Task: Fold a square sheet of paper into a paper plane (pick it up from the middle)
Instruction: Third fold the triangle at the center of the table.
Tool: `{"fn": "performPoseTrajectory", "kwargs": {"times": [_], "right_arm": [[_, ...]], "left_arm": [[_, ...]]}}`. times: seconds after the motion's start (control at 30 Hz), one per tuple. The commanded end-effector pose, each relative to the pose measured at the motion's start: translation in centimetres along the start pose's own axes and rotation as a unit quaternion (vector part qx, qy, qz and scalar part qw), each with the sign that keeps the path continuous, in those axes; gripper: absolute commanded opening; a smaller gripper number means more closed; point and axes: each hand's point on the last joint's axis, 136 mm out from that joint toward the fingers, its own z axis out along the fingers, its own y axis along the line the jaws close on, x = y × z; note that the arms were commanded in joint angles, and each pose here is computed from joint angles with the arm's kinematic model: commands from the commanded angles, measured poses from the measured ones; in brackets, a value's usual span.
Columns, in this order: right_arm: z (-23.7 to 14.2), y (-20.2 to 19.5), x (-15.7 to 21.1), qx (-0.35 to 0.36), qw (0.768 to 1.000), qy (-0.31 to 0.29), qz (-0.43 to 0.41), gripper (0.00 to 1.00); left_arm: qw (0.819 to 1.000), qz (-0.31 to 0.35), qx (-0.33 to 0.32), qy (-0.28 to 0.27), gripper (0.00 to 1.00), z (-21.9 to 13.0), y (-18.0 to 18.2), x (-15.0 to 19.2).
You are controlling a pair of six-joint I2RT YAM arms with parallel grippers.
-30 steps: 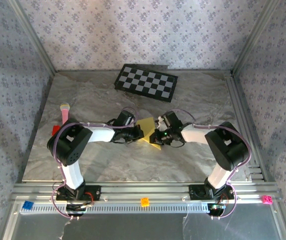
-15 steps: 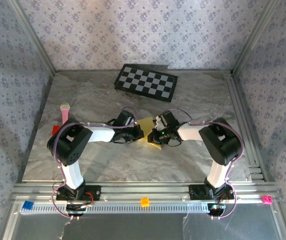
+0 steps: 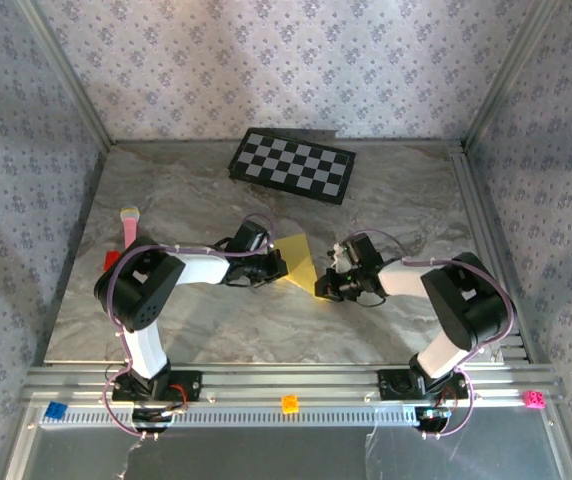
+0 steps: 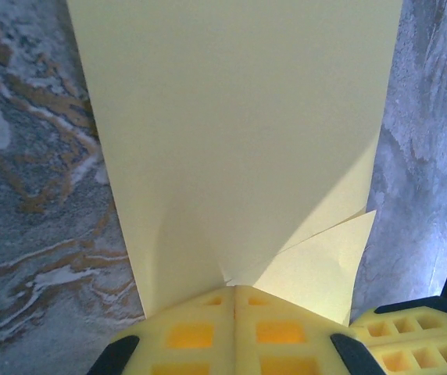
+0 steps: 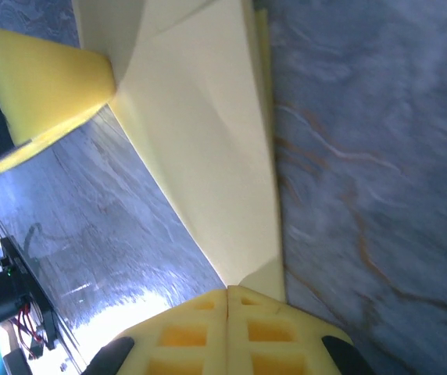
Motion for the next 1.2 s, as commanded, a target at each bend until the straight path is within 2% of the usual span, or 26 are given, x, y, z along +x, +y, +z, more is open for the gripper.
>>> {"fn": "performPoseTrajectory", "kwargs": {"times": [0.0, 0.17, 0.33, 0.47, 0.53, 0.6, 0.67, 0.8, 1.07, 1.17], "right_arm": [[-0.8, -1.6, 2.2, 0.015, 0.999, 0.031, 0.008, 0.01], [-2.1, -1.3, 1.8, 0.011, 1.0, 0.017, 0.004, 0.02], [-4.0, -0.9, 0.3, 0.032, 0.999, -0.027, -0.012, 0.05], [-5.0, -1.0, -0.4, 0.046, 0.997, -0.053, -0.017, 0.11], [-5.3, -1.2, -0.5, 0.057, 0.997, -0.058, -0.02, 0.19], [-5.3, -1.4, -0.5, 0.066, 0.996, -0.055, -0.023, 0.23], [-5.1, -1.5, -0.6, 0.07, 0.996, -0.05, -0.023, 0.28], [-4.5, -1.2, -1.1, 0.068, 0.996, -0.045, -0.025, 0.32], [-3.2, -0.7, -3.1, 0.065, 0.997, -0.047, -0.021, 0.32], [-2.7, -0.7, -3.4, 0.073, 0.996, -0.042, -0.023, 0.32]], "left_arm": [[0.999, -0.011, -0.048, 0.02, 0.04, 0.8, 3.1, 1.0], [0.999, 0.008, -0.039, 0.028, 0.04, 0.9, 2.0, 1.3], [0.997, 0.045, -0.038, 0.051, 0.04, 1.2, 0.7, 2.6], [0.995, 0.067, -0.029, 0.07, 0.04, 1.4, -0.2, 4.0], [0.994, 0.07, -0.028, 0.074, 0.04, 1.3, -0.3, 4.5], [0.994, 0.075, -0.022, 0.076, 0.05, 1.1, -0.9, 4.8], [0.994, 0.078, -0.018, 0.07, 0.07, 0.7, -1.5, 4.6], [0.995, 0.088, -0.014, 0.047, 0.13, -0.3, -2.9, 3.6], [0.996, 0.093, -0.014, -0.002, 0.31, -2.2, -3.7, 1.8], [0.996, 0.081, -0.016, -0.013, 0.32, -2.8, -3.0, 1.3]]}}
